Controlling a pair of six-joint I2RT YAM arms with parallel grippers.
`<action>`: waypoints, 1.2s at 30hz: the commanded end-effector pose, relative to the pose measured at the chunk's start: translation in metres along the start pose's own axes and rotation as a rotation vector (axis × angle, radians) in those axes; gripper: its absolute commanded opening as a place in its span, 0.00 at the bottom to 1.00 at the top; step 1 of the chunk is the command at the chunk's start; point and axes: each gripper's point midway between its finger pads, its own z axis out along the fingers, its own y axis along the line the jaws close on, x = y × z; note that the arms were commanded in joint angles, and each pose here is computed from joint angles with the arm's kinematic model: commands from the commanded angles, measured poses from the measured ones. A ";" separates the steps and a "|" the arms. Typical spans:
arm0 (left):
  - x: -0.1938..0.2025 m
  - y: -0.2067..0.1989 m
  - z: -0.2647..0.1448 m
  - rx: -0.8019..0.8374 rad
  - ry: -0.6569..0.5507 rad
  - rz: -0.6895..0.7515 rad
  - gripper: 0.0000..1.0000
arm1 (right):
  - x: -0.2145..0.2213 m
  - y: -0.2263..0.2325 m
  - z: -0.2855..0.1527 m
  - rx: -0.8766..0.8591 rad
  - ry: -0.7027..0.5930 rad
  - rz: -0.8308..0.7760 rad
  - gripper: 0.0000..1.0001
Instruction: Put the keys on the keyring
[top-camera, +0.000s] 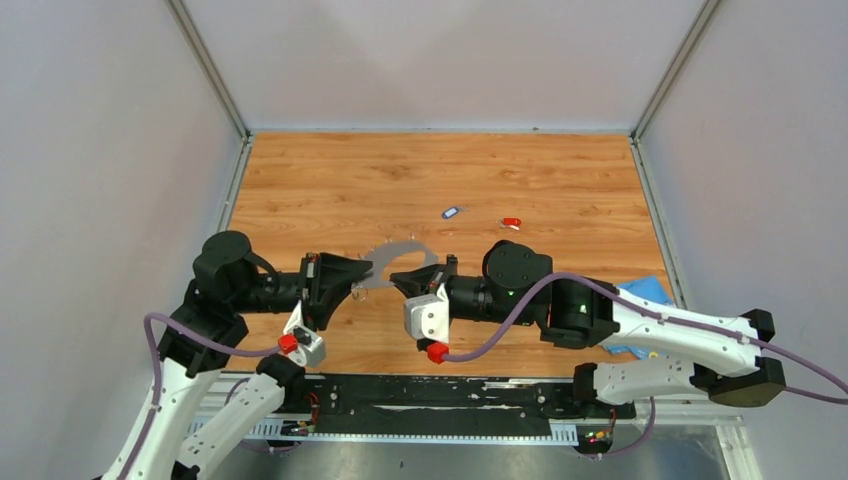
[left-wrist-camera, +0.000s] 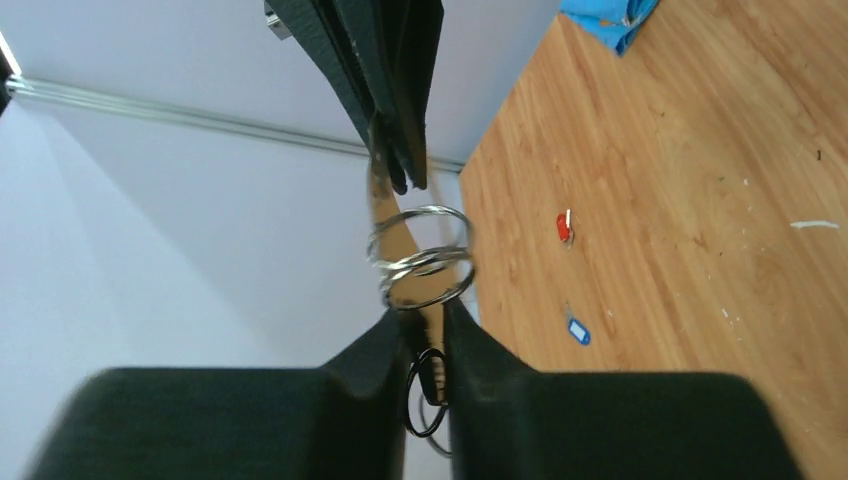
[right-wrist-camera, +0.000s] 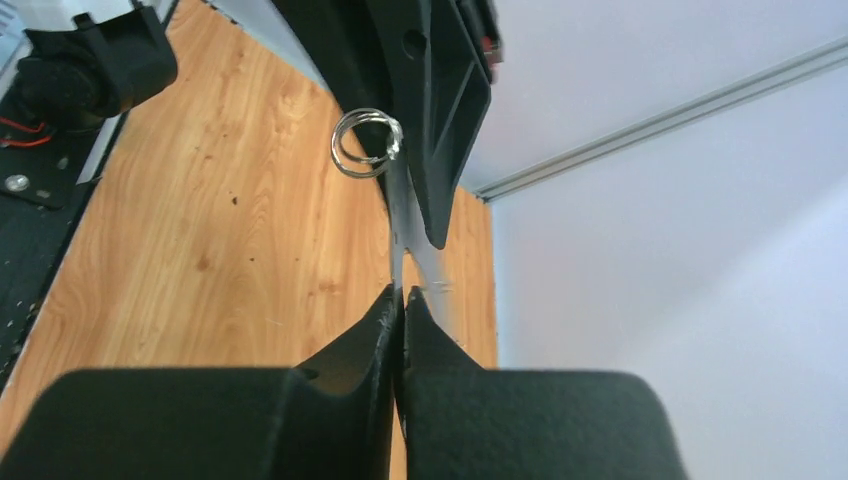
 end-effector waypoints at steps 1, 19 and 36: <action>-0.023 0.013 -0.006 -0.048 -0.047 -0.082 0.51 | -0.004 -0.028 -0.005 0.137 0.024 0.018 0.00; -0.037 0.033 -0.012 -0.133 -0.077 -0.307 0.61 | -0.009 -0.008 -0.011 0.036 0.036 0.208 0.00; -0.032 0.019 -0.016 -0.137 -0.026 -0.319 0.28 | -0.005 -0.009 -0.009 0.023 0.071 0.202 0.00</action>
